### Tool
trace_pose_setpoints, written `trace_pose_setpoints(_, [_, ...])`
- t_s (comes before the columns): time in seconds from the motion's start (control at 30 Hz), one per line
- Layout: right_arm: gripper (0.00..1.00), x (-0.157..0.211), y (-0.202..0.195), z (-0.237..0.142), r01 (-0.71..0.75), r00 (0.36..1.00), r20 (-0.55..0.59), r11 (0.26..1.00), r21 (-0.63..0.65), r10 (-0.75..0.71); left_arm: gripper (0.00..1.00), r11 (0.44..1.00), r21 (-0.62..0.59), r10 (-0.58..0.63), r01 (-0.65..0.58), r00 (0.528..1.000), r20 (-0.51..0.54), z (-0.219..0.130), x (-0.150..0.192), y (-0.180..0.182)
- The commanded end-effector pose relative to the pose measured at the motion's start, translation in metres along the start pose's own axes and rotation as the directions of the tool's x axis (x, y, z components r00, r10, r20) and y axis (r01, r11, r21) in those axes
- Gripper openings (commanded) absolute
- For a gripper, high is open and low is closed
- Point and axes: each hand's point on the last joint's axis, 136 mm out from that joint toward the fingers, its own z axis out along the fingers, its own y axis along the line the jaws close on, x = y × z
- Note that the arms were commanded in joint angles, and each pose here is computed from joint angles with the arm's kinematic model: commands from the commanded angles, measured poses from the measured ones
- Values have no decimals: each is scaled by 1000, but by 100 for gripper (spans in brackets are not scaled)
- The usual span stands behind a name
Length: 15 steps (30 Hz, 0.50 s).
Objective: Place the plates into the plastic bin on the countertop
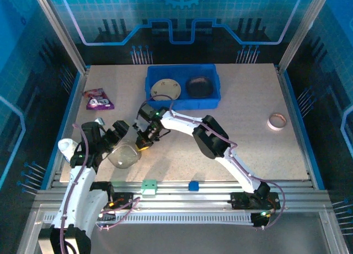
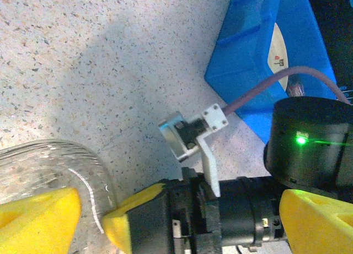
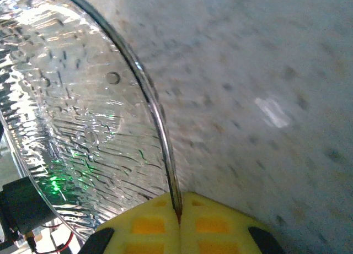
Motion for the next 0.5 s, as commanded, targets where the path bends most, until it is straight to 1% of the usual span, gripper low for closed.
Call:
trace_pose_setpoints(0.0, [0, -3, -13, -40, -52, 995, 86, 997, 59, 47, 94, 998, 34, 44, -43, 999, -11, -4, -7, -16])
trace_pose_setpoints(0.13, [0, 14, -30, -79, -106, 984, 156, 985, 139, 84, 93, 996, 49, 76, -74, 997, -31, 1, -11, -25])
trace_pose_setpoints(0.27, [0, 35, -56, -119, -207, 958, 238, 961, 185, 161, 93, 991, 78, 111, -106, 992, -66, 12, -5, -38])
trace_pose_setpoints(0.37, [0, 49, -68, -144, -271, 930, 305, 945, 181, 208, 93, 983, 87, 171, -163, 981, -91, 22, 4, -51])
trace_pose_setpoints(0.47, [0, 58, -77, -165, -315, 904, 356, 932, 181, 236, 93, 968, 96, 245, -234, 961, -130, 34, 20, -66])
